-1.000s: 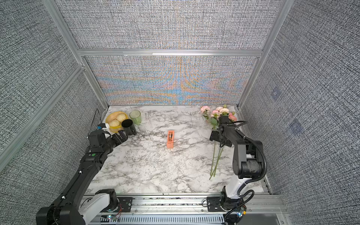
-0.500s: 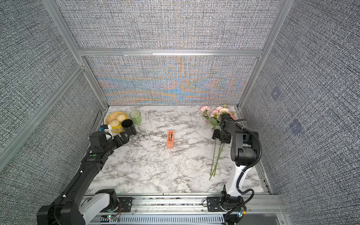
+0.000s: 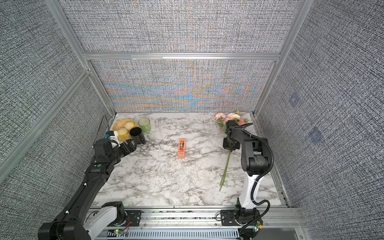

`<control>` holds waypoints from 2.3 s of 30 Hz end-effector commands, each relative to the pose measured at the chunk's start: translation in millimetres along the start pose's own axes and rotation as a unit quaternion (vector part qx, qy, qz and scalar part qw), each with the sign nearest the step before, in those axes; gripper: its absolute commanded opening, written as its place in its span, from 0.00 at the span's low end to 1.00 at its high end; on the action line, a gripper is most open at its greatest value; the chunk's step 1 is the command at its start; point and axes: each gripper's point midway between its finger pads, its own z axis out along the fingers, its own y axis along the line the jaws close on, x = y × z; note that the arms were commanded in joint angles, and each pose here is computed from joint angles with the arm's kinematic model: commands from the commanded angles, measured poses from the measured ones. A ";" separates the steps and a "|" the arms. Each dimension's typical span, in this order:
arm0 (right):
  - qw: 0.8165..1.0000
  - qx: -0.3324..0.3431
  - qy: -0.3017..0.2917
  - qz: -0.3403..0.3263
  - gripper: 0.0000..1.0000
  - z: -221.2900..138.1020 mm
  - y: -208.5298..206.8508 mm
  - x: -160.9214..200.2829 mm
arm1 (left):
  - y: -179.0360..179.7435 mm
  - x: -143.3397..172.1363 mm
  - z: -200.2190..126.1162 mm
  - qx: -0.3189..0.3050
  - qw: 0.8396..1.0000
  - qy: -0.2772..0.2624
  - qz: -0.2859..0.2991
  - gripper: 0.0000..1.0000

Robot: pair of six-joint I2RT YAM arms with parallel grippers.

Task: Wrap bouquets with tape
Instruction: Pick up the unwrapped bouquet from the center of the board, then place the unwrapped bouquet at the center of the board.

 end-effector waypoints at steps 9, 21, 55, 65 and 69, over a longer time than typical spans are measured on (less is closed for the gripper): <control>0.978 -0.140 -0.153 -0.004 0.00 -68.8 42.1 -29.9 | -6.1 -21.1 -22.4 -0.012 0.999 -0.049 -0.007 0.86; 0.949 -0.196 -0.243 -0.035 0.00 -119.6 57.8 -44.6 | -2.9 -29.0 -44.8 -0.035 0.996 -0.085 -0.015 0.89; 0.546 -0.384 -0.287 -0.688 0.00 -151.6 332.6 205.7 | -47.6 -67.9 -151.9 -0.006 0.977 -0.212 0.031 1.00; 0.543 -0.321 -0.240 -0.738 0.00 -97.8 320.7 205.9 | -53.6 -52.3 -101.9 0.039 0.990 -0.131 0.031 1.00; 0.556 -0.298 -0.242 -0.737 0.09 -86.3 322.1 194.7 | -52.4 -48.0 -88.9 0.045 0.992 -0.113 0.034 1.00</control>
